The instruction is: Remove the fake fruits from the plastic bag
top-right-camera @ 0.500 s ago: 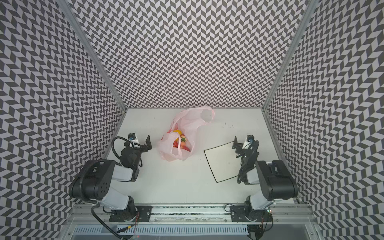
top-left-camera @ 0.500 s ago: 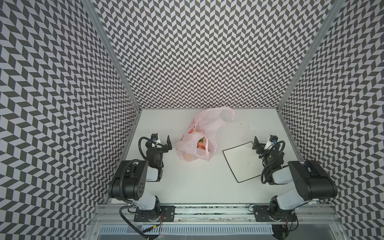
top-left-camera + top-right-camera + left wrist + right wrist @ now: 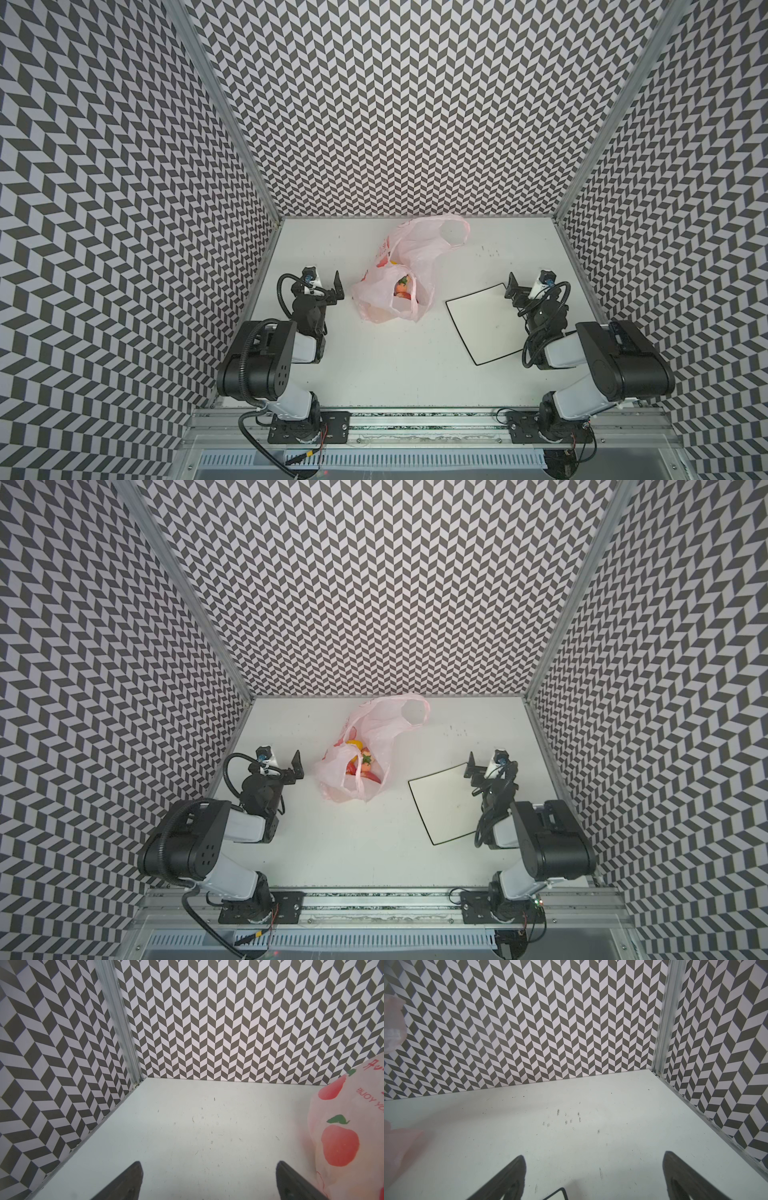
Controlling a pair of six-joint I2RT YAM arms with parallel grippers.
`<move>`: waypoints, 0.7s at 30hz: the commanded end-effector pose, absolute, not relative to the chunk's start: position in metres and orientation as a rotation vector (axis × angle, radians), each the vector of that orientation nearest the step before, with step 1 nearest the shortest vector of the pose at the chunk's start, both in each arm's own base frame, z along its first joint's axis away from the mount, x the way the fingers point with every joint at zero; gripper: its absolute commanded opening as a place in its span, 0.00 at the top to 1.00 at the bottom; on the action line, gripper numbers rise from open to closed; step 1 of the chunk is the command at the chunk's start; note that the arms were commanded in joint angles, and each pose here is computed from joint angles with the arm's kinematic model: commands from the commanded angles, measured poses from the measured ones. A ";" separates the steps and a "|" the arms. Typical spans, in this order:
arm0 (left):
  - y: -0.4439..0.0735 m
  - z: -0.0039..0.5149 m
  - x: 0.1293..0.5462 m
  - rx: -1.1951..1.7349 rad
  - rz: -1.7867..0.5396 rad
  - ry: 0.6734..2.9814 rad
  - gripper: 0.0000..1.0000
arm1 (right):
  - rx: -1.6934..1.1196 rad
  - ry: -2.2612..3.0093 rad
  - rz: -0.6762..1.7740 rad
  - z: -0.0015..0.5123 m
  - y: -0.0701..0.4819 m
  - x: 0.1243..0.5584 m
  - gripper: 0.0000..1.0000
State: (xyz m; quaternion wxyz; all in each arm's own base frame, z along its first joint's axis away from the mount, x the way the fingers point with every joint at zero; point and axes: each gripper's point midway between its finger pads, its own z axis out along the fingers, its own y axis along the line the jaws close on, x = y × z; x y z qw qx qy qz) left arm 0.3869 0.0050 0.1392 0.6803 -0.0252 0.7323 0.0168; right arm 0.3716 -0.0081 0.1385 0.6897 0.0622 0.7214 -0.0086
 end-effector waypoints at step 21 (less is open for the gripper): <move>0.021 0.226 0.372 -0.142 0.064 1.541 0.01 | 0.141 1.565 0.066 0.202 -0.003 0.367 0.10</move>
